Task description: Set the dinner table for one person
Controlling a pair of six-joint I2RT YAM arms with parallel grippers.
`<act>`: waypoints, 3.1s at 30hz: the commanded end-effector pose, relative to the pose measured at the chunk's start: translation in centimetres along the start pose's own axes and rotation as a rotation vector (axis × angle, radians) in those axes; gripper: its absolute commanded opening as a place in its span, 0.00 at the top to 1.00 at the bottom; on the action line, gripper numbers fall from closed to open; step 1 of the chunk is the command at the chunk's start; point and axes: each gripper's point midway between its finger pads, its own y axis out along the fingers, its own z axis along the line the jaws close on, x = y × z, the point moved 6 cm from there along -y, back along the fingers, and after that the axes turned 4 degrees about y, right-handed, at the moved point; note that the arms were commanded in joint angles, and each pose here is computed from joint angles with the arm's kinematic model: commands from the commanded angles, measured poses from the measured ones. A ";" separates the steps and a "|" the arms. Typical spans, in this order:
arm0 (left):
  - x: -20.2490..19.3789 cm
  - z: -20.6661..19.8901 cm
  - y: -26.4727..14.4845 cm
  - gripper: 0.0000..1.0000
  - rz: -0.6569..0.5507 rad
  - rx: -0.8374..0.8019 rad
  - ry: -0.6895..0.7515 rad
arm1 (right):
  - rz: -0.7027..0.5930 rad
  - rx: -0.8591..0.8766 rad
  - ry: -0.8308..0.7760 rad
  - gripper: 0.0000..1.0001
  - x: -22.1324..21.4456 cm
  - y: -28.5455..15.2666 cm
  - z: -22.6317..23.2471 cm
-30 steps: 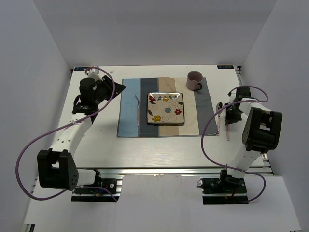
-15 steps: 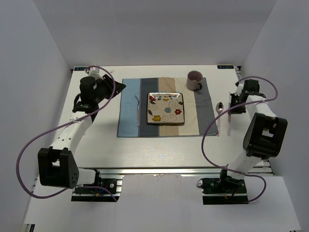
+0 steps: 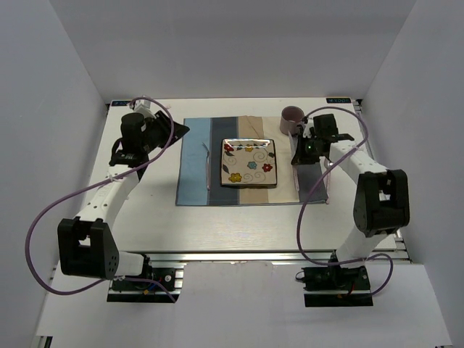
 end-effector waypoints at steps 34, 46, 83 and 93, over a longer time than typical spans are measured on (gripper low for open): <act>0.9 -1.6 -2.8 0.54 -0.089 -0.007 0.005 | 0.081 -0.367 0.010 0.68 -2.7 -3.7 -10.9; 1.5 -1.8 -2.8 0.53 -0.082 0.006 0.023 | 0.146 -0.396 0.056 0.70 -3.8 -0.2 -13.6; 1.3 -2.0 -3.7 0.50 -0.099 0.013 0.006 | 0.054 0.051 0.093 1.00 0.4 3.0 -2.8; 1.5 -2.1 -4.1 0.49 -0.117 0.028 0.003 | 0.077 0.018 0.057 0.50 0.9 5.3 -3.6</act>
